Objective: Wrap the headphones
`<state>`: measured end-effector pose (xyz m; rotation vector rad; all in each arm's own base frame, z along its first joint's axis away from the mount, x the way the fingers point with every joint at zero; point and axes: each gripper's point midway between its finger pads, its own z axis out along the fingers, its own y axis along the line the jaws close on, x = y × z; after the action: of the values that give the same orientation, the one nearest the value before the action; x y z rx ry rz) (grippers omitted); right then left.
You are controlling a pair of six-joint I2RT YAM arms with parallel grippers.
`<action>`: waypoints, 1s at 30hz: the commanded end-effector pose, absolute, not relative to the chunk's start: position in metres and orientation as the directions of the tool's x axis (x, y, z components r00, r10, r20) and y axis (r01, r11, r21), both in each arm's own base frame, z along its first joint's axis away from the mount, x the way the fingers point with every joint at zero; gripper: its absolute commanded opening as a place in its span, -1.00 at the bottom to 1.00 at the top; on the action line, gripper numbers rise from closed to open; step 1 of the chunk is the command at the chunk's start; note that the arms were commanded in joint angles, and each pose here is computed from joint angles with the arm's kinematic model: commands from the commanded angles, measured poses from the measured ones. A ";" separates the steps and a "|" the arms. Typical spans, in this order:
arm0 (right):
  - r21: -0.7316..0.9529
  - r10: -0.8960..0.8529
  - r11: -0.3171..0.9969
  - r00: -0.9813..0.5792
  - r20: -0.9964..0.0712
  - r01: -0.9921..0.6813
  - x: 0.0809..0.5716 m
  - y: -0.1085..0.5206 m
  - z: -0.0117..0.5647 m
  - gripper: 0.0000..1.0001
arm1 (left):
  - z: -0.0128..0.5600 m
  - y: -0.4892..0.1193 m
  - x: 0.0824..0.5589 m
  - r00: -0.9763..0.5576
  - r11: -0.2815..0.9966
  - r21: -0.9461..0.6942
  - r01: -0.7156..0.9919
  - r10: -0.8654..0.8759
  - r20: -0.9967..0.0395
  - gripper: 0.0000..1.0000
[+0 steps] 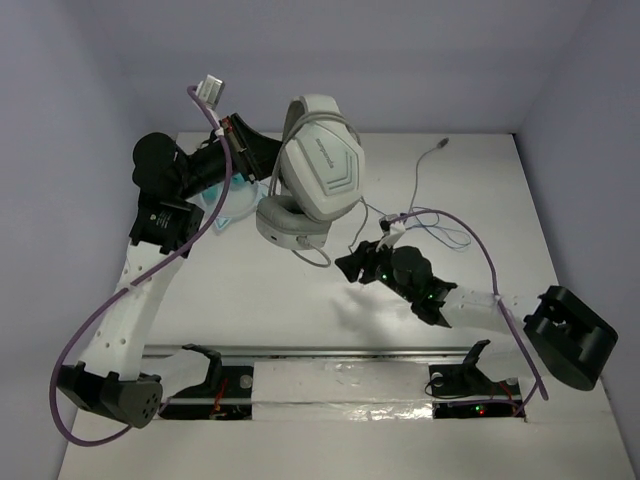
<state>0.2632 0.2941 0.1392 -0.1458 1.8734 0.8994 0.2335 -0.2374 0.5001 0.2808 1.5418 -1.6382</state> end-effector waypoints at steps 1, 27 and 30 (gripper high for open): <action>0.542 0.320 0.680 -0.466 -0.825 -0.493 0.270 0.305 0.147 0.12 | 0.542 -0.229 0.220 -0.588 0.020 -0.680 0.733 -0.484 -0.648 -1.00; 0.484 0.061 0.687 -0.620 -0.783 -0.543 0.179 0.355 0.115 -1.00 | 0.530 -0.165 0.346 -0.211 0.318 -0.825 0.467 -0.866 -0.453 -1.00; 0.442 0.001 0.709 -0.626 -0.780 -0.550 0.166 0.358 0.113 -1.00 | 0.517 -0.154 0.362 -0.156 0.333 -0.850 0.408 -0.892 -0.424 -1.00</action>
<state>0.1676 0.3633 0.1137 -0.4254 2.0613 0.9851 0.3515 -0.1854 0.4920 -0.3787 1.4227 -1.3035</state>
